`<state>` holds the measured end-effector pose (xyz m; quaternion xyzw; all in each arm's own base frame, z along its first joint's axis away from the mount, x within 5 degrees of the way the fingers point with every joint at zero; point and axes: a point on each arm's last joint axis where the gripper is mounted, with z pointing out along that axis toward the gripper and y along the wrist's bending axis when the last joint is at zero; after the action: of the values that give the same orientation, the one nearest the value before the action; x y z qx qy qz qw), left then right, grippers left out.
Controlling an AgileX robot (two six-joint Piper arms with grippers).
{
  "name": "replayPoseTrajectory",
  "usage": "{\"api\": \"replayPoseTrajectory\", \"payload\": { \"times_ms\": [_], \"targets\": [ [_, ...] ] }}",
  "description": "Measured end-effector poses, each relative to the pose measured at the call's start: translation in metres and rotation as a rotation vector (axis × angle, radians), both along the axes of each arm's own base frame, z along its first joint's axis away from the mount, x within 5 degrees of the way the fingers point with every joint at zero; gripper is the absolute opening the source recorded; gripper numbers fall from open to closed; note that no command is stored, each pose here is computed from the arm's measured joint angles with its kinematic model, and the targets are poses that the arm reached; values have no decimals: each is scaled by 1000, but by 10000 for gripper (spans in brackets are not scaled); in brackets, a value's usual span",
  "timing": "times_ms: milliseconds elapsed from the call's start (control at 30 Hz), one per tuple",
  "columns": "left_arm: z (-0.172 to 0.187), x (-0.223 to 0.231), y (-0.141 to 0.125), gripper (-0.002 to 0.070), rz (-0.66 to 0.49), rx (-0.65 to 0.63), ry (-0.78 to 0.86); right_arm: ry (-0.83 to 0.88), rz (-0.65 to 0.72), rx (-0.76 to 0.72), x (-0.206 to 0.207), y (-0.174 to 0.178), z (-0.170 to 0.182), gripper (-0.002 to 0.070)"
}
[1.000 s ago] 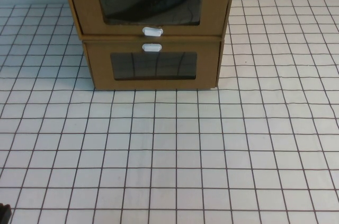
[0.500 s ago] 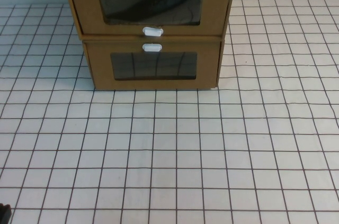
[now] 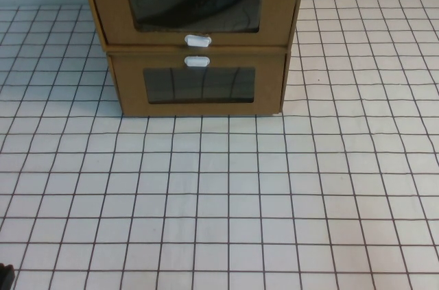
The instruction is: Close the shoe box
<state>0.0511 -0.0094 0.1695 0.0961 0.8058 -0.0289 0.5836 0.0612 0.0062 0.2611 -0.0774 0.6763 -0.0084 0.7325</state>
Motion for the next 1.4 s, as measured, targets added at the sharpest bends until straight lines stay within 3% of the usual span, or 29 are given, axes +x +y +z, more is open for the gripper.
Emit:
{"api": "replayPoseTrajectory", "payload": {
  "times_ms": [133,433,800,1400],
  "targets": [
    [0,0,0,-2,0,0,0,-50,8,75,-1,0,-40,-15],
    [0,0,0,-2,0,0,0,311,22,119,-7,2,-82,-15],
    [0,0,0,-2,0,0,-1,375,23,113,-9,3,-88,-15],
    [0,0,0,-2,0,0,-1,374,-89,141,-8,-3,-88,-15]
  ]
}}
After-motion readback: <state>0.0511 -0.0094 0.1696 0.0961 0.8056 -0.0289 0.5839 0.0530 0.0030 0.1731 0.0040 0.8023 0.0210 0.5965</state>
